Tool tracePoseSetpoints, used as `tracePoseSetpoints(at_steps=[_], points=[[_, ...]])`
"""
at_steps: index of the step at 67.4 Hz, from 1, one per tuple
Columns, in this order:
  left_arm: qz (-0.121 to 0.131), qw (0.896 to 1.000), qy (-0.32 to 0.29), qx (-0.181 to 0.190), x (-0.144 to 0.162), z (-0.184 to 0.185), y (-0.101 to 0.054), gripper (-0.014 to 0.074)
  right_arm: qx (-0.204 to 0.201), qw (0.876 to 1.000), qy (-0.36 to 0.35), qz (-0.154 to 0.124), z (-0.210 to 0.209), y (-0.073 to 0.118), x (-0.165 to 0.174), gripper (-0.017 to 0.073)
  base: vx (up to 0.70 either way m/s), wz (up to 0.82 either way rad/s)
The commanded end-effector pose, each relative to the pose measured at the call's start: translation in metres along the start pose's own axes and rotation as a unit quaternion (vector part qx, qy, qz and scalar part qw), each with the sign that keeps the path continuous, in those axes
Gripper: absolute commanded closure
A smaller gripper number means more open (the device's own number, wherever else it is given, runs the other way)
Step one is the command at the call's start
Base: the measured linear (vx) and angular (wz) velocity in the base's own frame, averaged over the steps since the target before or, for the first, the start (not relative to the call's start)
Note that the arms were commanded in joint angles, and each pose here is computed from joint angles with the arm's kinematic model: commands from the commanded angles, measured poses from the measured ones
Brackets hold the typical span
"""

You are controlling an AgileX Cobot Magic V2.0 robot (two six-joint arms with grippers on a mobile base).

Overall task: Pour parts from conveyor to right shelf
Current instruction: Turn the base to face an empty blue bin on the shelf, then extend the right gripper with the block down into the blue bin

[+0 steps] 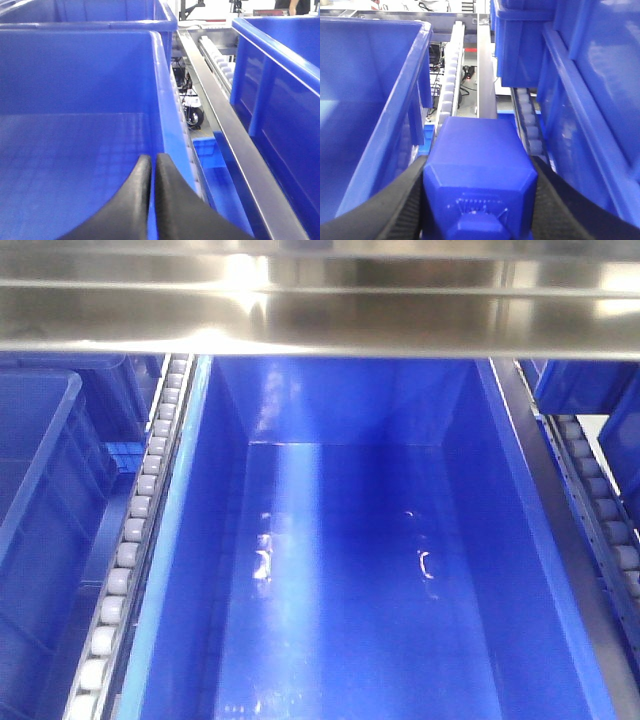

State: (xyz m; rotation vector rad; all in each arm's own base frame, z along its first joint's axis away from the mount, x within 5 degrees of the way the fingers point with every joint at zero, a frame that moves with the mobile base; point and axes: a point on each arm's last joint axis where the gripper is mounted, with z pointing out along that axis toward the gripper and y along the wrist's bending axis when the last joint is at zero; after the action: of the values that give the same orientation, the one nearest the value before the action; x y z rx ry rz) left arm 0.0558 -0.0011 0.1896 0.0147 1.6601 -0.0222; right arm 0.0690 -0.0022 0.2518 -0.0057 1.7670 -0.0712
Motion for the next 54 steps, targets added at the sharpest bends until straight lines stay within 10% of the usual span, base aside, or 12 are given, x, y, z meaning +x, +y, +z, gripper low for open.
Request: tracePoseSetpoints(at_steps=[1,54], points=[[-0.004,0.999,-0.038,0.004,-0.0113,-0.0019,-0.0005,0.0600,0.010,0.999,-0.049,-0.006,-0.0020,-0.0021,-0.0165,0.0564,0.06,0.04],[-0.004,0.999,-0.038,0.004,-0.0113,-0.0019,-0.0005,0.0600,0.012,0.998,-0.057,-0.010,-0.0021,-0.0024,-0.0179,0.0564,0.01,0.00]])
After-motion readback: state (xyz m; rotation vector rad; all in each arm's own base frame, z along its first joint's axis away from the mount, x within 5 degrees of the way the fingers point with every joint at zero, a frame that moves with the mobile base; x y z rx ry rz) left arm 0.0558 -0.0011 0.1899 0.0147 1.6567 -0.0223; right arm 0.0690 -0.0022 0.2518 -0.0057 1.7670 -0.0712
